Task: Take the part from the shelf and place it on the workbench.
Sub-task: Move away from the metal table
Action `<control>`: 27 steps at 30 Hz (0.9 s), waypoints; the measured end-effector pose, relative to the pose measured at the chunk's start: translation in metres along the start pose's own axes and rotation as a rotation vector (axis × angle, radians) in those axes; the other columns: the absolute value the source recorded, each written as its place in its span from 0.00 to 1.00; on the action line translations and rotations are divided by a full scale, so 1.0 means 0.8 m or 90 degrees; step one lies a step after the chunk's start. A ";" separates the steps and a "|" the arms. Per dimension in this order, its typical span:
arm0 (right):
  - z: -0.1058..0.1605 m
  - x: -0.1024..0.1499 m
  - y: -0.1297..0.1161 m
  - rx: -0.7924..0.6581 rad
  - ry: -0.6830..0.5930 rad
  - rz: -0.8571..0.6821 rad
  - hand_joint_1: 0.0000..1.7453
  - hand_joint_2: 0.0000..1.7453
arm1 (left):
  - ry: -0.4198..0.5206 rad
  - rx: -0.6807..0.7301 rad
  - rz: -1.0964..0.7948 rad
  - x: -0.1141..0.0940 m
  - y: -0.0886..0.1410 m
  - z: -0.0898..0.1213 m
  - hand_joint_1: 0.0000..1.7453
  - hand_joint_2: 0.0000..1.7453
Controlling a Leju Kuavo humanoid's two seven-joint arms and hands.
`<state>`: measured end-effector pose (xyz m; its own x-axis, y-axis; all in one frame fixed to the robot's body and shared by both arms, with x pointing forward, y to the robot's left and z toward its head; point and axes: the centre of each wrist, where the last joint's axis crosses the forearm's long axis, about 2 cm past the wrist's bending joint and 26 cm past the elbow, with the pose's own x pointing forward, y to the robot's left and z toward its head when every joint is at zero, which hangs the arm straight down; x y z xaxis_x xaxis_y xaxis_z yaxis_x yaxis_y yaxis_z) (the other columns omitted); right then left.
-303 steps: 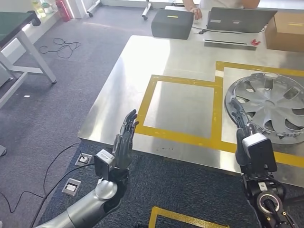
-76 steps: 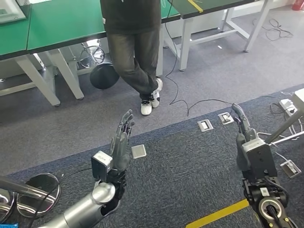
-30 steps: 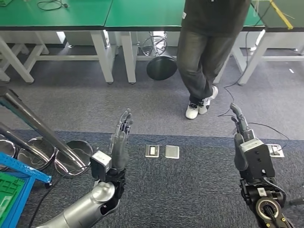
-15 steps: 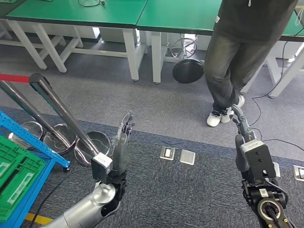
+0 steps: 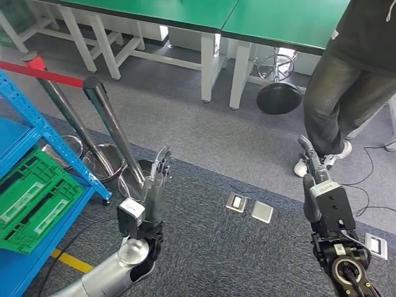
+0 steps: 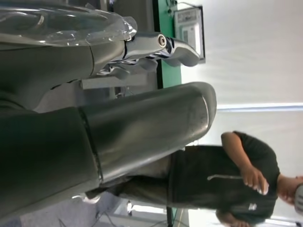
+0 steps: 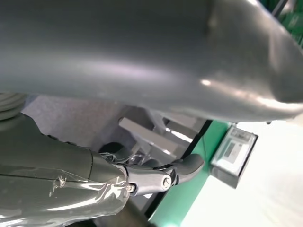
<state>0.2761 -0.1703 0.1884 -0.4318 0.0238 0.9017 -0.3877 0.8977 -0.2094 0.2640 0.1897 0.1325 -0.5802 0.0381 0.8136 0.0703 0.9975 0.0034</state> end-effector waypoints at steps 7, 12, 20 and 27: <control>0.001 -0.001 0.001 0.004 0.003 -0.001 0.00 0.00 | -0.001 -0.001 0.002 0.000 -0.001 -0.001 0.00 0.00; -0.001 0.000 -0.001 0.001 0.002 0.001 0.00 0.00 | -0.003 -0.003 0.002 0.001 -0.001 -0.003 0.00 0.00; 0.000 0.000 -0.001 -0.003 0.004 0.001 0.00 0.00 | -0.006 -0.005 0.002 0.001 0.000 -0.005 0.00 0.00; 0.000 0.001 -0.001 -0.003 0.002 0.002 0.00 0.00 | -0.010 -0.006 0.003 0.001 0.000 -0.008 0.00 0.00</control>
<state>0.2763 -0.1708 0.1892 -0.4305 0.0278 0.9022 -0.3825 0.8997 -0.2102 0.2687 0.1895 0.1369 -0.5927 0.0436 0.8042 0.0803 0.9968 0.0051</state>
